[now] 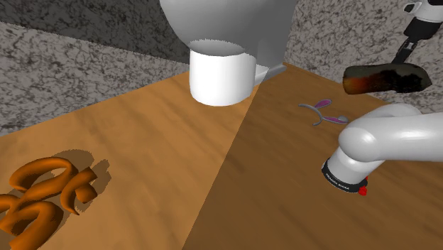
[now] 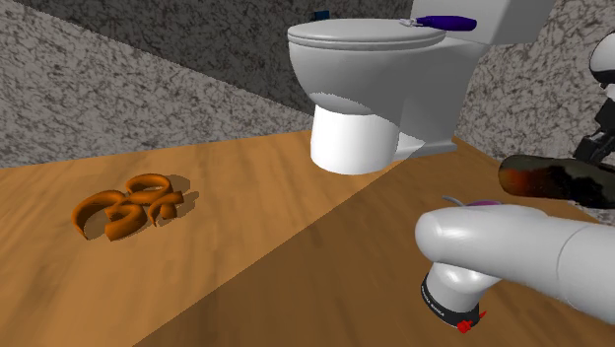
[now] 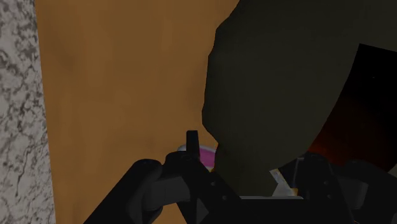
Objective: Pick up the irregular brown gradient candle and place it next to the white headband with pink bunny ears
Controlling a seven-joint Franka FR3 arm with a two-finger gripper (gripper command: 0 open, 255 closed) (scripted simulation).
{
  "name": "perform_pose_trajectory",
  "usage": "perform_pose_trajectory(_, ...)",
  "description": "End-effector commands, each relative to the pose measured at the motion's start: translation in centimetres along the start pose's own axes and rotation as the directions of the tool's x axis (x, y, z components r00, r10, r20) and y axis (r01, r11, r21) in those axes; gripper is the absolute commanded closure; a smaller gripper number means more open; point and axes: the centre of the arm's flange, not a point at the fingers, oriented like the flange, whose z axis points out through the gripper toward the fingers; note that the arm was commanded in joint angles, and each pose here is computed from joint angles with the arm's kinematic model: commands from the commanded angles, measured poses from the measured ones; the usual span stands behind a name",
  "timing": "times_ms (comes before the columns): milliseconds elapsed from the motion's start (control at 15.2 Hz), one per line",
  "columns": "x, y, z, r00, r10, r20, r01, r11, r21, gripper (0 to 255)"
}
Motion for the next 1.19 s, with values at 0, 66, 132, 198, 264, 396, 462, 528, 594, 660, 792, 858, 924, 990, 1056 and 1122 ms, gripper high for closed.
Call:
perform_pose_trajectory(0,-1.7,2.2,-0.5,1.000,-0.001,0.000,0.001,1.000,-0.002,255)
perform_pose_trajectory(66,-2.5,3.3,-0.5,1.000,-0.001,0.000,0.001,1.000,-0.002,255)
perform_pose_trajectory(132,-3.4,4.3,-0.5,1.000,-0.001,0.000,0.001,1.000,-0.002,255)
perform_pose_trajectory(198,-4.2,5.4,-0.5,1.000,-0.001,0.000,0.001,1.000,-0.002,255)
perform_pose_trajectory(264,-4.9,6.3,-0.5,1.000,-0.001,0.000,0.001,1.000,-0.002,255)
perform_pose_trajectory(396,-4.9,6.3,0.6,1.000,-0.001,0.000,0.001,1.000,-0.002,255)
perform_pose_trajectory(462,-4.9,6.3,1.1,1.000,-0.001,0.000,0.001,1.000,-0.002,255)
perform_pose_trajectory(528,-4.9,6.3,1.6,1.000,-0.001,0.000,0.001,1.000,-0.002,255)
perform_pose_trajectory(594,-4.9,6.2,2.2,1.000,-0.001,0.000,0.001,1.000,-0.002,255)
perform_pose_trajectory(660,-4.9,6.2,2.7,1.000,-0.001,0.000,0.001,1.000,-0.002,255)
perform_pose_trajectory(792,-5.0,6.2,3.7,1.000,-0.001,0.000,0.001,1.000,-0.002,255)
perform_pose_trajectory(858,-5.0,6.2,4.3,1.000,-0.001,0.000,0.001,1.000,-0.002,255)
perform_pose_trajectory(924,-5.0,6.2,4.8,1.000,-0.001,0.000,0.001,1.000,-0.002,255)
perform_pose_trajectory(990,-5.0,6.2,5.3,1.000,-0.001,0.000,0.001,1.000,-0.002,255)
perform_pose_trajectory(1056,-5.0,6.1,5.9,1.000,-0.001,0.000,0.001,1.000,-0.002,255)
perform_pose_trajectory(1122,-5.0,6.1,6.4,1.000,-0.001,0.000,0.001,1.000,-0.002,255)
